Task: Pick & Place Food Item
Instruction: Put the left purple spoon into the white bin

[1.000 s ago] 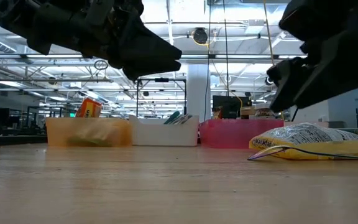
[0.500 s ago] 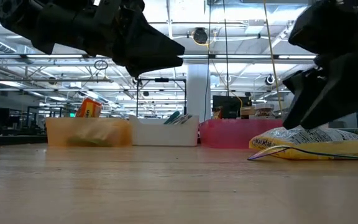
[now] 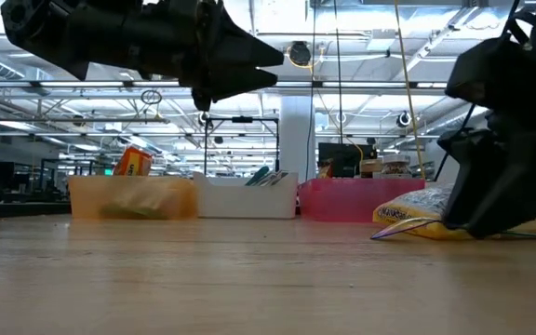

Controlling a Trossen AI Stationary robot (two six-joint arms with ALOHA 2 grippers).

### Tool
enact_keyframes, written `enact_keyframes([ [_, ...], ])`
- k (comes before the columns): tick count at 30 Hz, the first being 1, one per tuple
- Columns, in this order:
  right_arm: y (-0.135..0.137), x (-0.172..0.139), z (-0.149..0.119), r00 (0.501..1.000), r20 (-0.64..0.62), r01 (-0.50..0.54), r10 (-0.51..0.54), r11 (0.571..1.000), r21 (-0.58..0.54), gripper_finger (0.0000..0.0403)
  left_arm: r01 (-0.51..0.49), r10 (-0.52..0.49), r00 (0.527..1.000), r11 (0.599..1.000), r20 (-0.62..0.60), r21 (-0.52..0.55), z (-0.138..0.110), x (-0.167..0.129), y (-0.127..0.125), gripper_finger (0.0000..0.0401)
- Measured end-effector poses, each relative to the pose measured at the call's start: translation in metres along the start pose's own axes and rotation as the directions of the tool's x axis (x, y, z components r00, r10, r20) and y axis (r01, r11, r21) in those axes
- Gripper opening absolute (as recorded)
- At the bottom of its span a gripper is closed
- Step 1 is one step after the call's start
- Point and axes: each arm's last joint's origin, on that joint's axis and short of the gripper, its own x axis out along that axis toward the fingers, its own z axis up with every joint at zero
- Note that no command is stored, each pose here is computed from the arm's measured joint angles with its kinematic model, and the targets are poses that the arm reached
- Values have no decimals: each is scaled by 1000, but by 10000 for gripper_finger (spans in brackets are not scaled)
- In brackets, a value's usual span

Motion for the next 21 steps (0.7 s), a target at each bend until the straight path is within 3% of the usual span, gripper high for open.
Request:
enact_keyframes([
  [9,1,6,-5,1000,-20,10,-10,1000,-18,125,-30,33,999,996,35,-82,3,0,1,209],
  [17,1,7,-5,1000,-28,-1,-1,994,-107,17,-21,26,999,984,29,-180,2,-1,-2,209],
  [21,1,7,-5,1000,-28,-3,-1,989,-149,14,-3,9,1000,976,23,-216,1,-2,-7,209],
])
